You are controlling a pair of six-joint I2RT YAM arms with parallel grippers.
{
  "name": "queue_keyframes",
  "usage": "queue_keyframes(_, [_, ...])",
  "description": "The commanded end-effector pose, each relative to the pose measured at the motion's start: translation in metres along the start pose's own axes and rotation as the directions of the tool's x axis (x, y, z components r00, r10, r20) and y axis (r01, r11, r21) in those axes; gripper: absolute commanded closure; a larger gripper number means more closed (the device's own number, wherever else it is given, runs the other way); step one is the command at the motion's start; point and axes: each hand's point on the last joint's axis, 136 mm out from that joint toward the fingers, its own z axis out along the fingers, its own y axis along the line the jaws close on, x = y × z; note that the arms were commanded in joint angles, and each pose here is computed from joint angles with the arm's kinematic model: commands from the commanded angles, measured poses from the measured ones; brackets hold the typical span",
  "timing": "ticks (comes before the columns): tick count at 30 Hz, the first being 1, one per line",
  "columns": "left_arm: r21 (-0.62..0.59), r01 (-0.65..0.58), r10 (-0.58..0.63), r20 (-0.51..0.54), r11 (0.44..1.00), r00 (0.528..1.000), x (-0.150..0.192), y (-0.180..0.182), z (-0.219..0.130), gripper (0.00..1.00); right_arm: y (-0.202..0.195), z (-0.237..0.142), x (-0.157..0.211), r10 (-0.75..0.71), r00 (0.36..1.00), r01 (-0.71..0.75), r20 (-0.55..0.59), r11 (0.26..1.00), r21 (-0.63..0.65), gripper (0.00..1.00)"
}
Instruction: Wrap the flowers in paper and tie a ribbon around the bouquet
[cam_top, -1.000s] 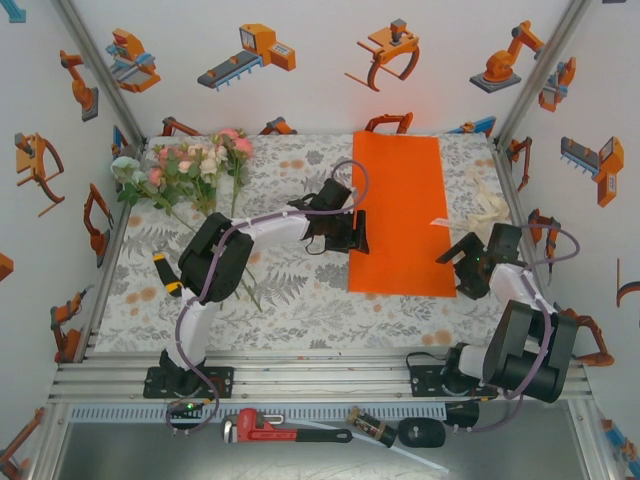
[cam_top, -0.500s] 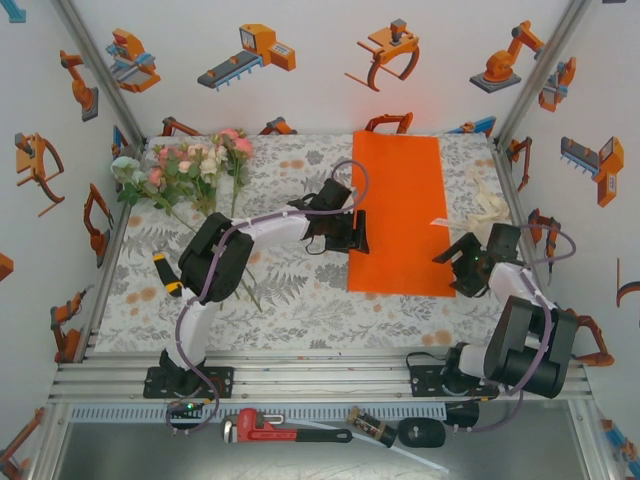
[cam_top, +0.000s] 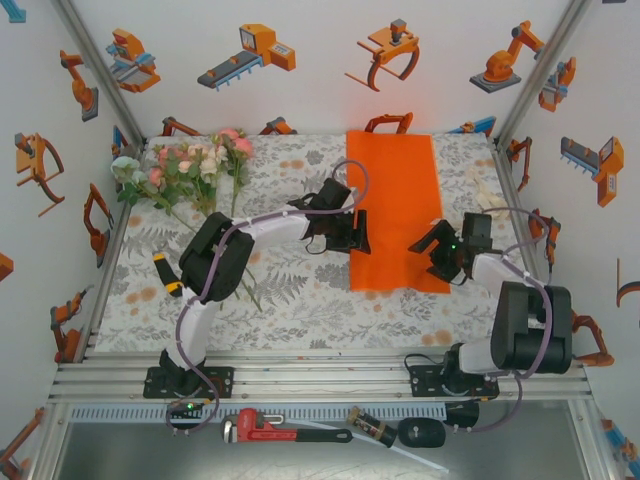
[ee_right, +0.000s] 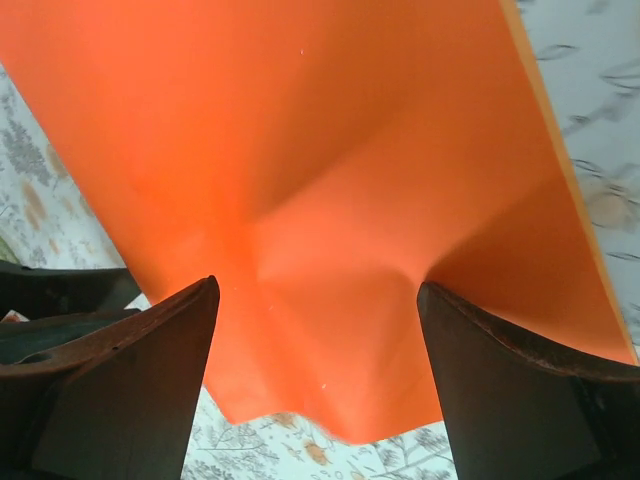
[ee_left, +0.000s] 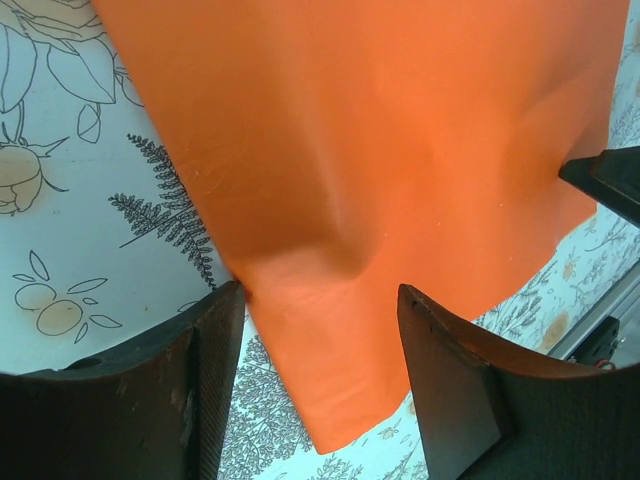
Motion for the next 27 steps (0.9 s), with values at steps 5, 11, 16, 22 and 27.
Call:
queue_keyframes(5, [0.031, -0.018, 0.017, 0.028, 0.999, 0.999, -0.004, 0.000, -0.012, 0.28, -0.028, 0.017, 0.024, 0.064, 0.996, -0.056, -0.063, 0.991, 0.119, 0.26])
queue_keyframes(11, [0.004, -0.148, 0.146, 0.138, 0.989, 0.980, -0.022, -0.001, -0.063, 0.18, -0.030, 0.018, 0.021, 0.063, 0.996, -0.055, -0.055, 0.989, 0.136, 0.25])
queue_keyframes(16, [0.001, -0.469, 0.462, 0.170, 0.883, 0.870, -0.006, -0.026, -0.084, 0.15, -0.031, 0.021, 0.021, 0.067, 0.996, -0.057, -0.064, 0.989, 0.139, 0.25])
queue_keyframes(22, [-0.080, -0.866, 0.868, -0.011, 0.494, 0.496, 0.051, -0.038, -0.054, 0.13, -0.028, 0.021, 0.019, 0.063, 0.996, -0.055, -0.064, 0.990, 0.132, 0.24])
queue_keyframes(27, [-0.014, -0.939, 0.930, -0.133, 0.345, 0.343, 0.075, -0.028, -0.036, 0.13, -0.028, 0.022, 0.020, 0.062, 0.996, -0.053, -0.070, 0.990, 0.129, 0.24])
